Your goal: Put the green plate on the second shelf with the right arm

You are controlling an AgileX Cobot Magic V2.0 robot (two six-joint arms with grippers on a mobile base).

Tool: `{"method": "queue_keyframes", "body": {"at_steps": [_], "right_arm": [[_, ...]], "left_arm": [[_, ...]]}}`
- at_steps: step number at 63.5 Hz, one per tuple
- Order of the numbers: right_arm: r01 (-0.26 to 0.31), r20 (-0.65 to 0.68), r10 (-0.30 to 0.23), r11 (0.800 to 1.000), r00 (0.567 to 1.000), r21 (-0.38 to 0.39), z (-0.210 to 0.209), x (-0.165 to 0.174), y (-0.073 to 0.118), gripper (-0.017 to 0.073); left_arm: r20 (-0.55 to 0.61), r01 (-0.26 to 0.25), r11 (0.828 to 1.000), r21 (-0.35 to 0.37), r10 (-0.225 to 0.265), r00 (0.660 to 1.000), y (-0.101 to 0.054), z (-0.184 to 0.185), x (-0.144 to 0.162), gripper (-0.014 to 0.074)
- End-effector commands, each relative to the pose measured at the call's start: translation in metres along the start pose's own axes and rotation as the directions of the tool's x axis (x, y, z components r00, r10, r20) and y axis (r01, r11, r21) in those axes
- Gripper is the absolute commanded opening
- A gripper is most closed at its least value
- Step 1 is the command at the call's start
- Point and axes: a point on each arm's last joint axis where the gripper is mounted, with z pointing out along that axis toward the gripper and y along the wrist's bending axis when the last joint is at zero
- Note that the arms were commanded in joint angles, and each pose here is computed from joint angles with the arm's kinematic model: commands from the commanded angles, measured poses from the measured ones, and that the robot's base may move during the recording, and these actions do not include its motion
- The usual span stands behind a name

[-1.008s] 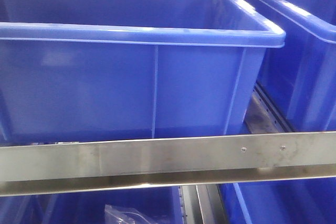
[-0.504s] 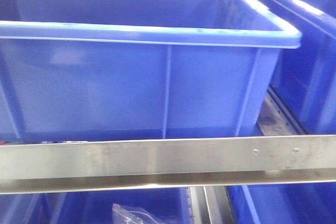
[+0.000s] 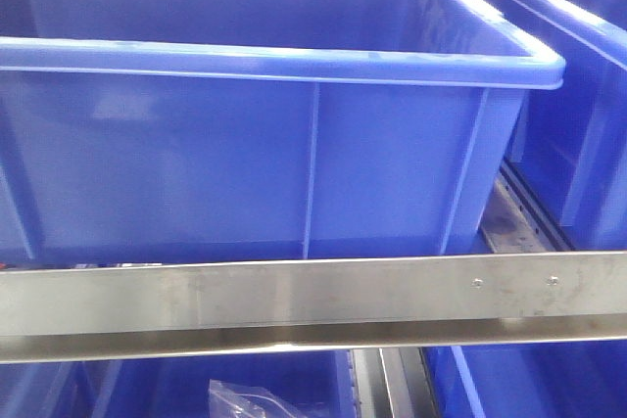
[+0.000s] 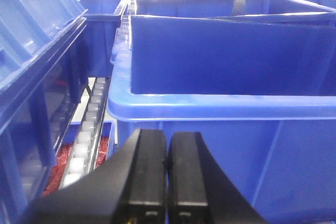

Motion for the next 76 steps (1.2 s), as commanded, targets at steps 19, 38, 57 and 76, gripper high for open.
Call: {"method": "queue_keyframes", "body": {"at_steps": [19, 38, 57, 76], "right_arm": [[0.085, -0.067, -0.079, 0.992, 0.995, 0.091, 0.043, 0.005, -0.02, 0.0073], [0.155, -0.099, -0.153, 0.988, 0.983, 0.014, 0.083, 0.009, -0.005, 0.0394], [0.133, -0.188, -0.139, 0.99, 0.972, -0.045, 0.104, 0.008, 0.007, 0.0484], [0.095, -0.289, -0.134, 0.985, 0.948, -0.144, 0.076, -0.02, 0.016, 0.0227]], "left_arm": [[0.061, 0.008, 1.0, 0.0, -0.008, 0.998, 0.0, -0.001, 0.005, 0.013], [0.061, 0.008, 1.0, 0.0, -0.008, 0.998, 0.0, -0.001, 0.005, 0.013], [0.061, 0.008, 1.0, 0.0, -0.008, 0.998, 0.0, -0.001, 0.005, 0.013], [0.061, 0.008, 1.0, 0.0, -0.008, 0.998, 0.0, -0.001, 0.005, 0.013]]}}
